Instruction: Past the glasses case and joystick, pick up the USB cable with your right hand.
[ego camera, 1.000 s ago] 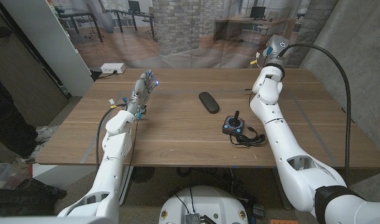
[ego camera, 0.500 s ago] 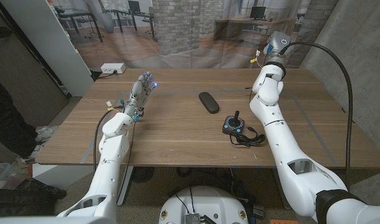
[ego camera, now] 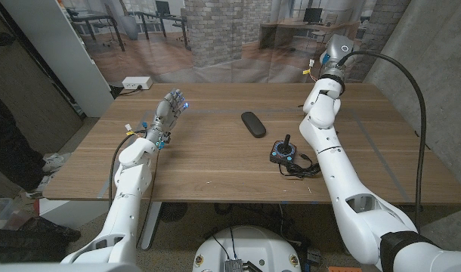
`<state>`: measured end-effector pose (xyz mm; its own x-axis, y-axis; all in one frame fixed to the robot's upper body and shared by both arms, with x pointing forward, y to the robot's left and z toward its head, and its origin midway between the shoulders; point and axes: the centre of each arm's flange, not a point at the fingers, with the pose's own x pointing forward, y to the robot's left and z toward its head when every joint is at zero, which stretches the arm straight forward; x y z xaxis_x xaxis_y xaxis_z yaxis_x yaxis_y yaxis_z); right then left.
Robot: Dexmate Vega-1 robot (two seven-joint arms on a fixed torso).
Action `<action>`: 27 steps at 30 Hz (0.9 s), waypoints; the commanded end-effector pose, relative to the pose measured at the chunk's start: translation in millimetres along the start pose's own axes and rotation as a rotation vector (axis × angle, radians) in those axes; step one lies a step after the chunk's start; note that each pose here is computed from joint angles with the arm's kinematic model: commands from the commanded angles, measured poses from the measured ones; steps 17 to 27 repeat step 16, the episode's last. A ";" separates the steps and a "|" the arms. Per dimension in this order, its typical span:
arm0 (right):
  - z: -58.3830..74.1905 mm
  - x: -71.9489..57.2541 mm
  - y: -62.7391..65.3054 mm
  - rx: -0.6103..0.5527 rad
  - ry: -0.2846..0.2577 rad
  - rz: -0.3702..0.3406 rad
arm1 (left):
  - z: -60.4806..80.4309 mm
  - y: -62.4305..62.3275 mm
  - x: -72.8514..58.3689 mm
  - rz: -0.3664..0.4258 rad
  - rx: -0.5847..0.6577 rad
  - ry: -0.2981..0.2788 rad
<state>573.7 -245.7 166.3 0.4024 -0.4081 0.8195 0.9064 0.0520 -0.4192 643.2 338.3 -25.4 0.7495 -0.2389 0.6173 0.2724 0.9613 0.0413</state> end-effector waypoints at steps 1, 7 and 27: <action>7.0 -6.5 -8.7 -0.019 0.021 -0.085 | -6.2 21.4 5.4 -0.032 -0.010 0.021; 16.3 -16.2 -6.7 -0.048 0.031 -0.082 | -12.2 31.6 9.8 -0.067 -0.016 0.042; 28.5 -29.3 -8.3 -0.064 0.043 -0.082 | -15.3 48.4 13.6 -0.080 -0.035 0.041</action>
